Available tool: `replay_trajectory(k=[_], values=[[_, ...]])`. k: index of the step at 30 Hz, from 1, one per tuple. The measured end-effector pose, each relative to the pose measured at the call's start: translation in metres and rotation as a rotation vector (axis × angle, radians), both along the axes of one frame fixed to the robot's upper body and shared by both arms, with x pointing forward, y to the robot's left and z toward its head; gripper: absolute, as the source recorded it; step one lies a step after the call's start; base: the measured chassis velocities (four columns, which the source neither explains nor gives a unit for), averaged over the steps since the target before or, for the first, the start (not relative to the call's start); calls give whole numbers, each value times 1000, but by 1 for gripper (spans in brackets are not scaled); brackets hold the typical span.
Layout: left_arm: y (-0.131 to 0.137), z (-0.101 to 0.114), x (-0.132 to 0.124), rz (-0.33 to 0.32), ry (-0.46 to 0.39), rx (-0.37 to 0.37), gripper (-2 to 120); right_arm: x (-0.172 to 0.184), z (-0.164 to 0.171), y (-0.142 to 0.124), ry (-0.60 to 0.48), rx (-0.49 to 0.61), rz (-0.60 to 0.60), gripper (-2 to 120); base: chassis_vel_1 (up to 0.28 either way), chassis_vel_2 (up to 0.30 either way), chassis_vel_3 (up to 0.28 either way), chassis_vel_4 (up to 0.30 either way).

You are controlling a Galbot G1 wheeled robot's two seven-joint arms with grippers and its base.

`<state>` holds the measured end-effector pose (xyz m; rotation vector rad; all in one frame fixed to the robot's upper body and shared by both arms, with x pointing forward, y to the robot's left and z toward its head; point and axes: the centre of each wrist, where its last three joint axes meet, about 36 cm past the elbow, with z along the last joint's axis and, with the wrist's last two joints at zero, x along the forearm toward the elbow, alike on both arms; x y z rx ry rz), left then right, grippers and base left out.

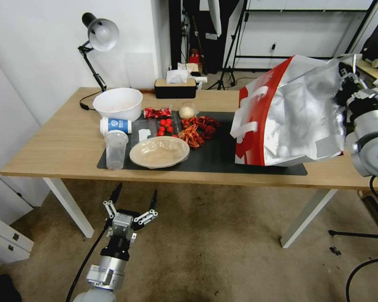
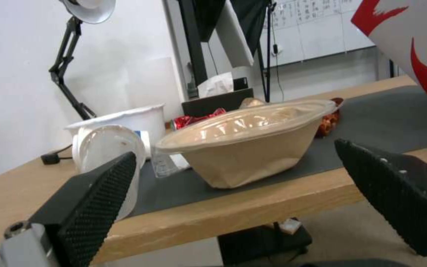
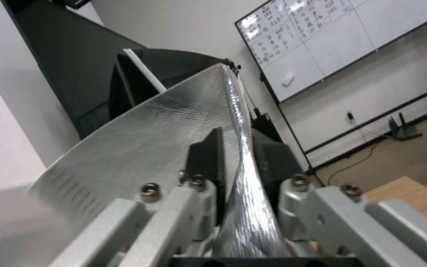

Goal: Pick up the food delivery bag from the floor and place it on the table.

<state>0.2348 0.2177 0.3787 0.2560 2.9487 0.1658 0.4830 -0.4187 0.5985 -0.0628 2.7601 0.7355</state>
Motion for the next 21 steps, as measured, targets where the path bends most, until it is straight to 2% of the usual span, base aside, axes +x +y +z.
replay_trajectory(k=[1,4,6,7,10,12,14,15,18,19,21], values=[[1,0,0,0,0,0,100,3,-2,-4,4,-14,2,24,0,0,0,0],[1,0,1,1,1,-1,100,7,-3,-7,6,-30,6,30,0,0,0,0],[1,-1,1,2,2,-1,100,9,-3,-9,3,-44,12,40,0,0,0,0],[1,-1,1,2,2,-1,100,9,-3,-9,3,-44,12,40,0,0,0,0],[2,-2,3,6,4,-1,100,9,-2,-8,-8,-57,27,60,0,0,0,0],[2,-3,3,7,5,-1,100,9,-1,-7,-9,-60,30,62,0,0,0,0],[2,-4,4,13,6,-3,100,8,-2,-6,-9,-69,37,75,0,0,0,0],[2,-4,4,13,6,-3,100,8,-2,-6,-9,-69,37,75,0,0,0,0],[2,-5,5,12,7,-7,100,4,-4,-7,-3,-82,36,88,0,0,0,0],[2,-5,5,12,7,-7,100,4,-4,-7,-3,-82,36,88,0,0,0,0],[2,-5,5,12,7,-8,100,0,-5,-6,0,-91,36,96,0,0,0,0]])
